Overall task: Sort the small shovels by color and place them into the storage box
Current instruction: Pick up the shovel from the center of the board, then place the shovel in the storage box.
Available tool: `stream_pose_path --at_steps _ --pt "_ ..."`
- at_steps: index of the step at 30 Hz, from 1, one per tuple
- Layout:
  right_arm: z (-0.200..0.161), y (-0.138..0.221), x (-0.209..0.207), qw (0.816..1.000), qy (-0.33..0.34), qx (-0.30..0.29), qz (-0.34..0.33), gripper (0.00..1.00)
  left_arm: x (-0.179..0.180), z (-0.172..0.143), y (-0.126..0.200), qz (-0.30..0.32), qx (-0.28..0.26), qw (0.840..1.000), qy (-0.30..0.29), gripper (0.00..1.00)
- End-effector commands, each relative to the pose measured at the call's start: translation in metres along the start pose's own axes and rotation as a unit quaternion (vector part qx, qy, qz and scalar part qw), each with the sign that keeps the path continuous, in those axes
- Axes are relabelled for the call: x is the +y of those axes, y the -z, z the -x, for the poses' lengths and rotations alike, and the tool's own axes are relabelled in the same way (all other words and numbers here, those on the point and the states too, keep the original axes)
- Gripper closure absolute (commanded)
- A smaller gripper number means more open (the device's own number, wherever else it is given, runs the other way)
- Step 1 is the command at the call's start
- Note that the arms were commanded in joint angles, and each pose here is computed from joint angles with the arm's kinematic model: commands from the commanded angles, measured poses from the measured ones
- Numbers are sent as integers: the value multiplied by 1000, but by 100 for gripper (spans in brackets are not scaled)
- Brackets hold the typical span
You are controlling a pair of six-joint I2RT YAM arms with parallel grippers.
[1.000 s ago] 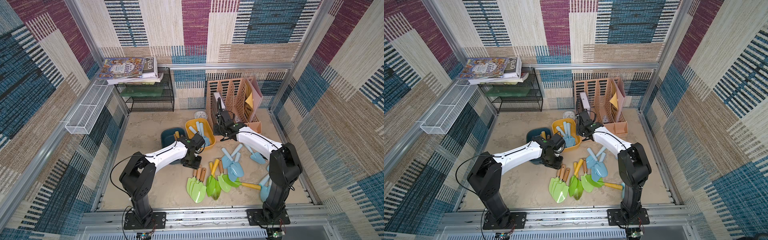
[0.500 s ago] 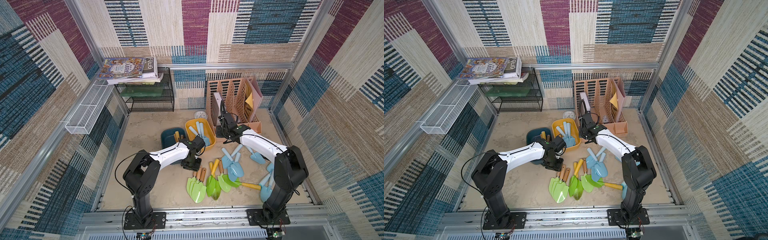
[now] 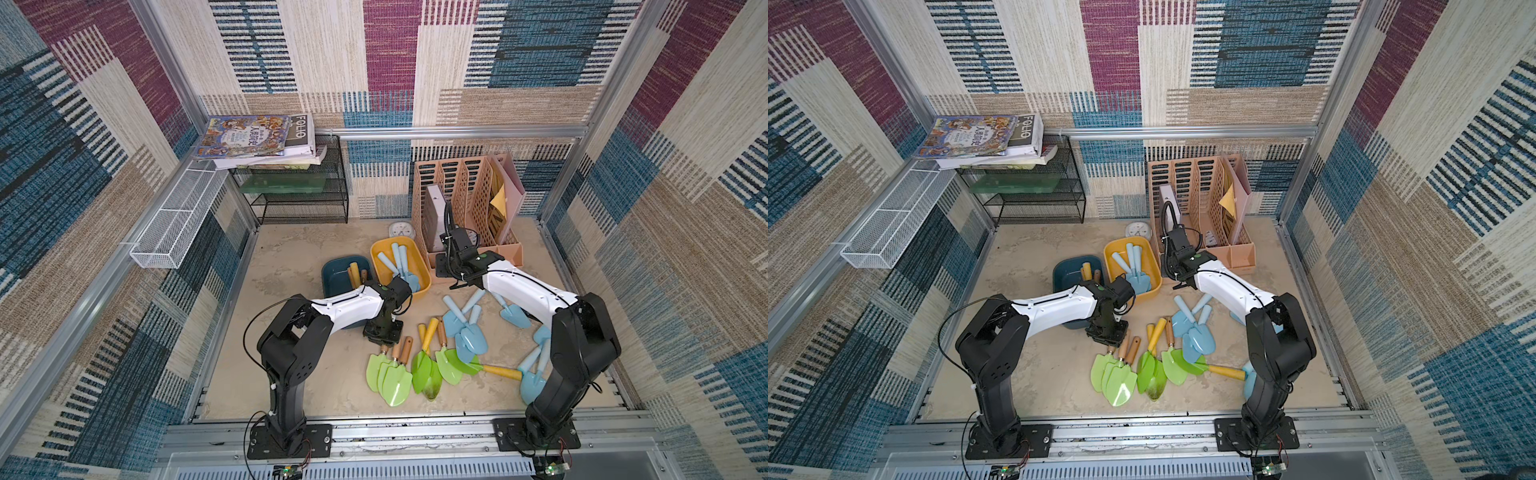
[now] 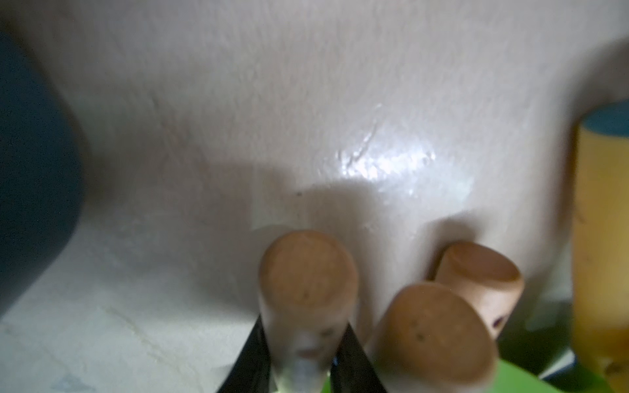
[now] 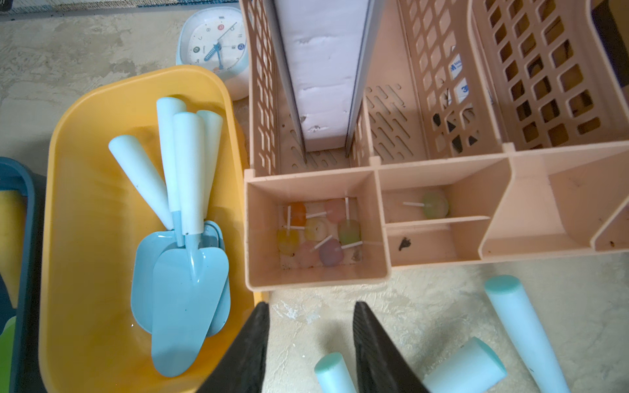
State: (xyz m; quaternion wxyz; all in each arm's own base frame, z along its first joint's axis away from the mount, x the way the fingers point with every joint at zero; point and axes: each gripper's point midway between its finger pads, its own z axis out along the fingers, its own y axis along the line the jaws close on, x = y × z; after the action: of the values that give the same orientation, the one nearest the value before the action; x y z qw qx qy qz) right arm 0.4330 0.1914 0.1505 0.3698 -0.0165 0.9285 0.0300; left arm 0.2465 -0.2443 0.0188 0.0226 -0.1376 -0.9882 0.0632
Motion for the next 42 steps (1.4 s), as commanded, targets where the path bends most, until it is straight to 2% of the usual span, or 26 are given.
stream_pose_path --at_steps 1,6,9,16,25,29,34,37,42 --pt "7 4 -2 1000 -6 -12 -1 57 -4 1 -7 -9 5 1000 -2 82" --pt "4 3 -9 1000 -11 -10 -7 57 -9 6 2 -9 -11 1000 -17 99" --pt "1 2 -13 1000 -14 -7 -12 57 -12 10 14 0 -24 999 -26 100" --pt "-5 0 -20 1000 -22 -4 -22 57 -10 28 63 35 -97 994 -38 100" --pt "-3 -6 -19 999 -27 -4 -23 57 19 69 135 129 -203 970 -33 100" --pt "2 -7 -20 999 -26 -7 -27 57 45 90 169 143 -247 958 7 100" --pt "4 -8 -22 999 -27 -8 -29 57 101 110 193 138 -299 939 105 100" --pt "5 -9 -25 999 -29 -9 -32 57 132 118 187 128 -295 934 155 100" --pt "9 -7 -32 999 -34 -11 -39 57 169 128 154 118 -244 939 211 100"
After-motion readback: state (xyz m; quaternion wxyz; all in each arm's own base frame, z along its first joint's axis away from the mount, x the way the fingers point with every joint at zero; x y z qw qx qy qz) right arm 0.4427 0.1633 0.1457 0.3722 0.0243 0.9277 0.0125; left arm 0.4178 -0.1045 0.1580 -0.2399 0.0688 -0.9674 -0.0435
